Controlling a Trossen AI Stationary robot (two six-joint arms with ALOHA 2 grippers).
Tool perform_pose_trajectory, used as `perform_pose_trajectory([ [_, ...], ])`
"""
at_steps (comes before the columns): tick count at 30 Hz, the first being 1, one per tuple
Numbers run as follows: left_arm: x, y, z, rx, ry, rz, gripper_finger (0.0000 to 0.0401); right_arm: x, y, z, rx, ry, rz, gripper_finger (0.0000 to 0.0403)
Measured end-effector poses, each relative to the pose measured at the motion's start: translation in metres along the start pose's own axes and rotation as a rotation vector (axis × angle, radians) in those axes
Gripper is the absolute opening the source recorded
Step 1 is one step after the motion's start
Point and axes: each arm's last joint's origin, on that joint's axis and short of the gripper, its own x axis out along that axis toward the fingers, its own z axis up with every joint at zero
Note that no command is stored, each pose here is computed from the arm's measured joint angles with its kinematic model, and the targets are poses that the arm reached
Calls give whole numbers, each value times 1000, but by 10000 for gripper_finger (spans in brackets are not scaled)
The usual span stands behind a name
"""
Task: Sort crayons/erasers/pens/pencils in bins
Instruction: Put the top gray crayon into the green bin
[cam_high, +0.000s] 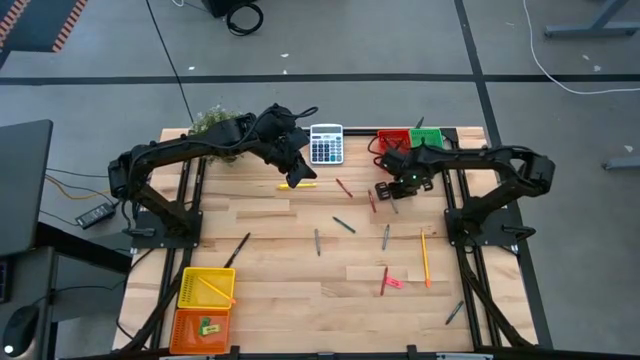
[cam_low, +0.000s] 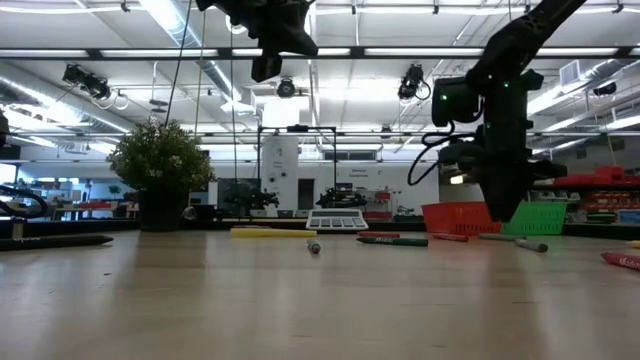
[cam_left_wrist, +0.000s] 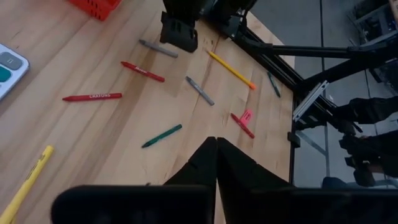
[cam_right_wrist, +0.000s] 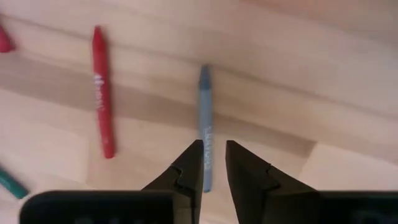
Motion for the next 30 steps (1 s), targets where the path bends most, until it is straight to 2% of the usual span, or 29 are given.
perform_pose_trajectory([
  [5,0,0,0,0,0,0,25,10,9,-7,2,14,-34,89],
  [15,0,0,0,-1,1,-3,8,29,19,-8,-11,19,-67,89],
  [22,0,0,0,-19,6,-13,25,30,17,-6,-16,9,-85,58],
  [25,0,0,0,-19,6,-13,21,30,16,-6,-18,9,-87,41],
  [30,0,0,0,-18,6,-13,9,31,15,-5,-19,10,-87,38],
])
